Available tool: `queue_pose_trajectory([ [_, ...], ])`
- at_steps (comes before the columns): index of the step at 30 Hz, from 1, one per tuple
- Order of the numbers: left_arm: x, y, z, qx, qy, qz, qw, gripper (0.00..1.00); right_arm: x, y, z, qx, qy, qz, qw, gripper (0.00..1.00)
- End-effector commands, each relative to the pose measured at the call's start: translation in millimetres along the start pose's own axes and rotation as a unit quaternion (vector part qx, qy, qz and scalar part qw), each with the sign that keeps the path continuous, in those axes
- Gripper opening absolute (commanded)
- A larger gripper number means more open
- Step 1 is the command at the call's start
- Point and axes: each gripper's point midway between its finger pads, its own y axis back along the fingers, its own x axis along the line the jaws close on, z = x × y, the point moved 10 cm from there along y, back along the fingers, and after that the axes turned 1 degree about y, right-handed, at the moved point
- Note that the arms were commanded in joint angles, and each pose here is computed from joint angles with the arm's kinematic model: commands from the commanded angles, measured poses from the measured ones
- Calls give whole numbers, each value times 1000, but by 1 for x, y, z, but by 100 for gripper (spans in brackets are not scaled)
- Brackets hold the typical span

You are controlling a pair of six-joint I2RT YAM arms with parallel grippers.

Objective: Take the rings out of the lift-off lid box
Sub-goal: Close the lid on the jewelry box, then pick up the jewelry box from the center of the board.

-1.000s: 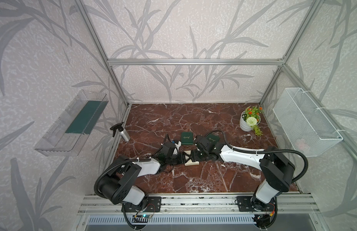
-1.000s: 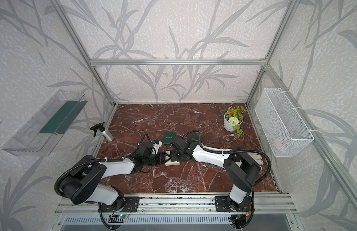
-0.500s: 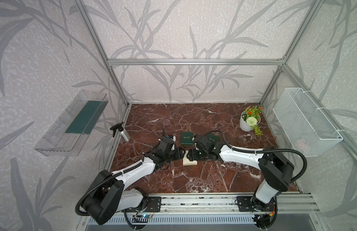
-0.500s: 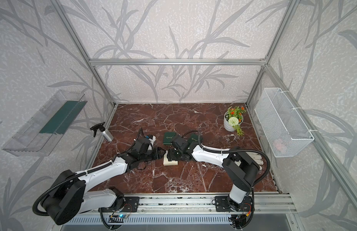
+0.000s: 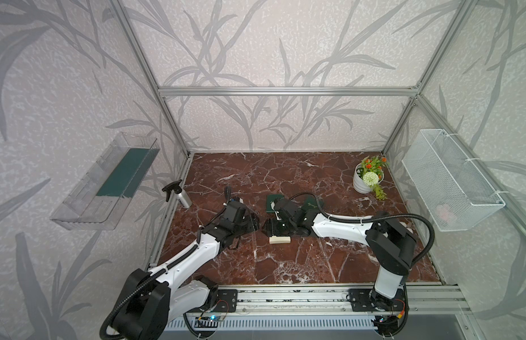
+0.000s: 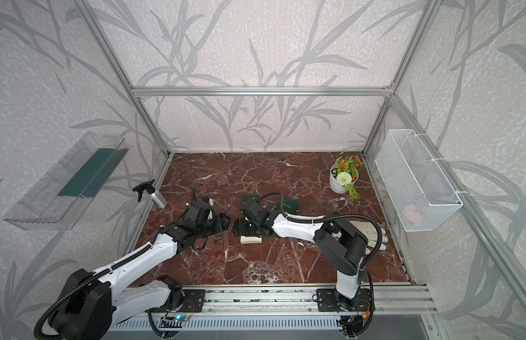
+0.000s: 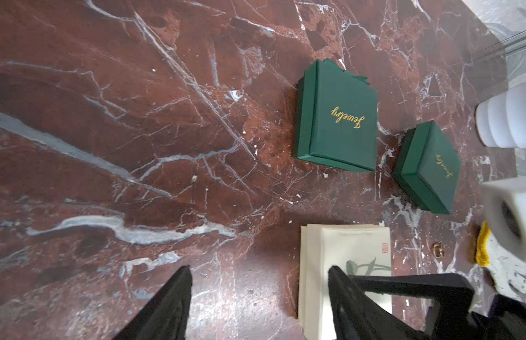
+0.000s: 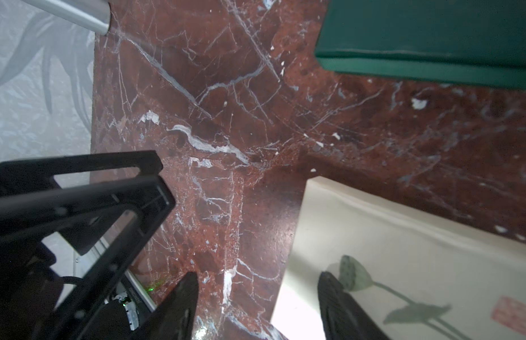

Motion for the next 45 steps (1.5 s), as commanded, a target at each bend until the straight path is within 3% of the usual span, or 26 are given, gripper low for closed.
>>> queue_pose_trajectory([
  [1, -2, 10, 13, -28, -1, 25, 999, 75, -2, 5, 4, 5, -5, 2, 1000, 75],
  [6, -16, 7, 30, -19, -32, 37, 999, 82, -29, 50, 13, -41, -6, -24, 999, 91],
  [8, -23, 3, 38, -12, -45, 39, 998, 90, -42, 67, 13, -53, -7, -33, 998, 94],
  [13, -46, -11, 58, -8, -67, 39, 997, 95, -75, 100, 9, -77, -19, -58, 995, 96],
  [18, -77, -48, 71, 29, -92, 49, 994, 99, -101, 115, 2, -87, -32, -49, 994, 96],
  [25, -109, -93, 68, 65, -139, 92, 984, 99, -115, 114, -8, -84, -25, -54, 995, 96],
  [35, -126, -136, 64, 90, -168, 136, 972, 99, -132, 107, -18, -71, -33, -66, 995, 96],
  [42, -127, -145, 60, 90, -180, 155, 967, 91, -137, 105, -21, -68, -39, -63, 995, 96],
  [45, -126, -145, 57, 91, -187, 159, 965, 81, -138, 104, -21, -66, -40, -65, 995, 95],
])
